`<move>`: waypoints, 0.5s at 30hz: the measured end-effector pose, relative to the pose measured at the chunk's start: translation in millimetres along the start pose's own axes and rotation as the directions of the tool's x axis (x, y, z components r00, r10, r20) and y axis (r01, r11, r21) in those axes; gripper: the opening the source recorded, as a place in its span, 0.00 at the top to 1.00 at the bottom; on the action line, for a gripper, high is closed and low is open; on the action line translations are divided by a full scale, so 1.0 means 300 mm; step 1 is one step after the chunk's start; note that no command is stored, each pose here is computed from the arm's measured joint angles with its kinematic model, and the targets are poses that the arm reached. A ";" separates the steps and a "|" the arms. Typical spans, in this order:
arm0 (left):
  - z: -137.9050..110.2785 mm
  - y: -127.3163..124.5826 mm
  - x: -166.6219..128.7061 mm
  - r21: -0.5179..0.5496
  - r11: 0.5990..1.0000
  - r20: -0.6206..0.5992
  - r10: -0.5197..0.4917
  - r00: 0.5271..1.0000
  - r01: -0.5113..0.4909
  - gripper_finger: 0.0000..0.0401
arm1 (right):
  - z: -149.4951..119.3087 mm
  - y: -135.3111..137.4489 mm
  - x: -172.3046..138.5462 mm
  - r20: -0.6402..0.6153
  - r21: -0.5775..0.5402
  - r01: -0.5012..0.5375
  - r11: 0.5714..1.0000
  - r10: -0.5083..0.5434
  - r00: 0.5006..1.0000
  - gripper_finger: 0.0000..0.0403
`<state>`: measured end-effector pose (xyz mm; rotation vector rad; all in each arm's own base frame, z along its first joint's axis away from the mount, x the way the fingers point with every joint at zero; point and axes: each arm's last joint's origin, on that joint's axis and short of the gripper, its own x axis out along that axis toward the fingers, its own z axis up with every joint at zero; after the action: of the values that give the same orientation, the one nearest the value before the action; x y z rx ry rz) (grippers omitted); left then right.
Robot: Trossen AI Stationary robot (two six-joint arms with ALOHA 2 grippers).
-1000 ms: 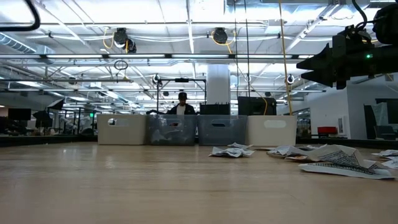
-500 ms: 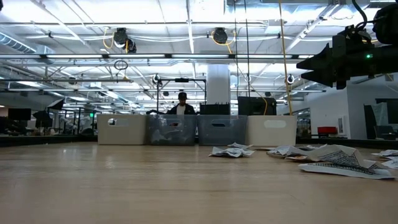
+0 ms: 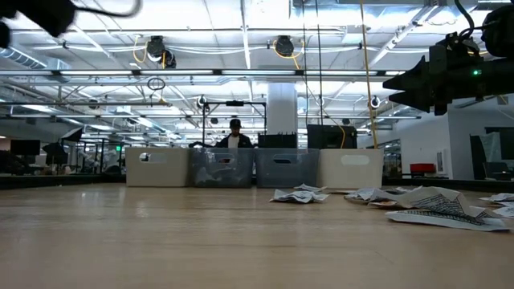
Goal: Pick & Place First Aid Supplies
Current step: Put the towelette pack into the left black bin
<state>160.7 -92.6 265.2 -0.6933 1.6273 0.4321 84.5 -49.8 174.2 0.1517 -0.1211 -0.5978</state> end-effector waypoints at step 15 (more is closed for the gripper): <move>0.462 0.127 -0.114 0.005 0.999 0.085 -0.038 0.996 0.038 0.99 | 0.000 0.000 0.000 0.000 0.000 0.000 1.000 0.000 1.000 0.26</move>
<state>242.3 30.3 270.1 -0.6931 1.5322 0.4261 84.5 -49.8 174.1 0.1518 -0.1208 -0.5979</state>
